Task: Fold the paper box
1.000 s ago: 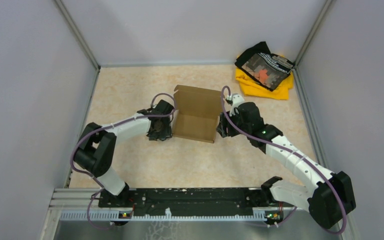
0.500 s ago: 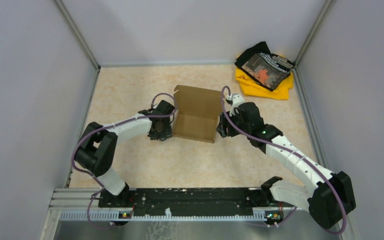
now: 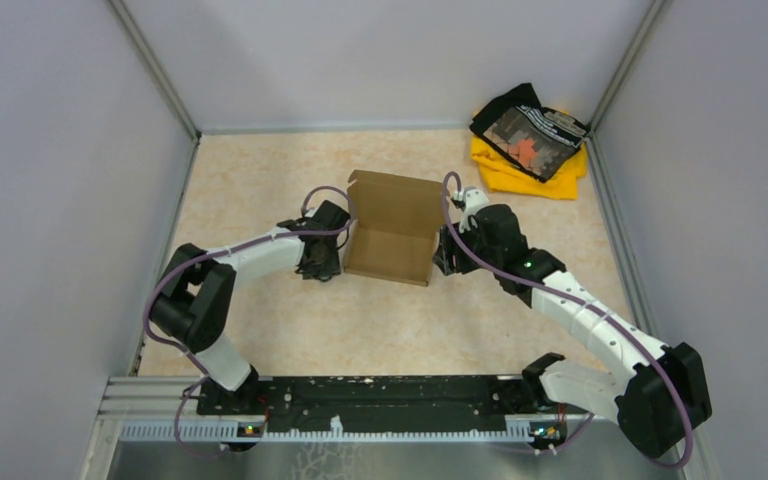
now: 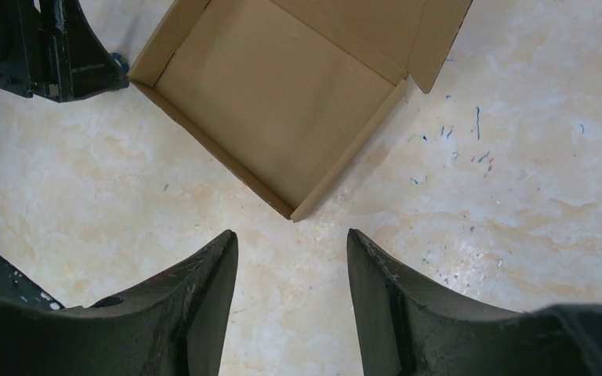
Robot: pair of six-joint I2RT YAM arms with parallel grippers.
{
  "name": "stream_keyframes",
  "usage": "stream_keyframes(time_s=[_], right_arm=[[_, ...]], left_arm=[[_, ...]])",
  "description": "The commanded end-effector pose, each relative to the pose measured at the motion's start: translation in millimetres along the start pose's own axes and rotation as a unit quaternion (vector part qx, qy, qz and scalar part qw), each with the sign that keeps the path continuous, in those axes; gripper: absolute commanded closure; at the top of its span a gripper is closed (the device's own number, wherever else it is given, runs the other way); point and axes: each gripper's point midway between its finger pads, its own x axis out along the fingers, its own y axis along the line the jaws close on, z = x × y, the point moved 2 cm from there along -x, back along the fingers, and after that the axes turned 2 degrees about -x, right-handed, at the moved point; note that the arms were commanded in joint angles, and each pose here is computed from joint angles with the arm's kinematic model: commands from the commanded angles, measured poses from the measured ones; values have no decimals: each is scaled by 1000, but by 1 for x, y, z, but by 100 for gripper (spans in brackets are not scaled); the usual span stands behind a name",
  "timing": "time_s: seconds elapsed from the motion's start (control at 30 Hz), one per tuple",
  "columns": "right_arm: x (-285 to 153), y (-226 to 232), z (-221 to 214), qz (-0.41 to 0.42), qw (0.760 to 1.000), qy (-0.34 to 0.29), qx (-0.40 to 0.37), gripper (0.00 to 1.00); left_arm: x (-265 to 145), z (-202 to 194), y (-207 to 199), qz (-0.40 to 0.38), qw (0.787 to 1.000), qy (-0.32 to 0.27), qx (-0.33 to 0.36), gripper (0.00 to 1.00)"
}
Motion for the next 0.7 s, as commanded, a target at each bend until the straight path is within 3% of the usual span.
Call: stream_keyframes(time_s=[0.0, 0.67], right_arm=[[-2, 3, 9, 8, 1000, -25, -5, 47], [-3, 4, 13, 8, 1000, -28, -6, 47]], left_arm=[[7, -9, 1, 7, 1000, 13, 4, 54], [-5, 10, -1, -1, 1000, -26, 5, 59]])
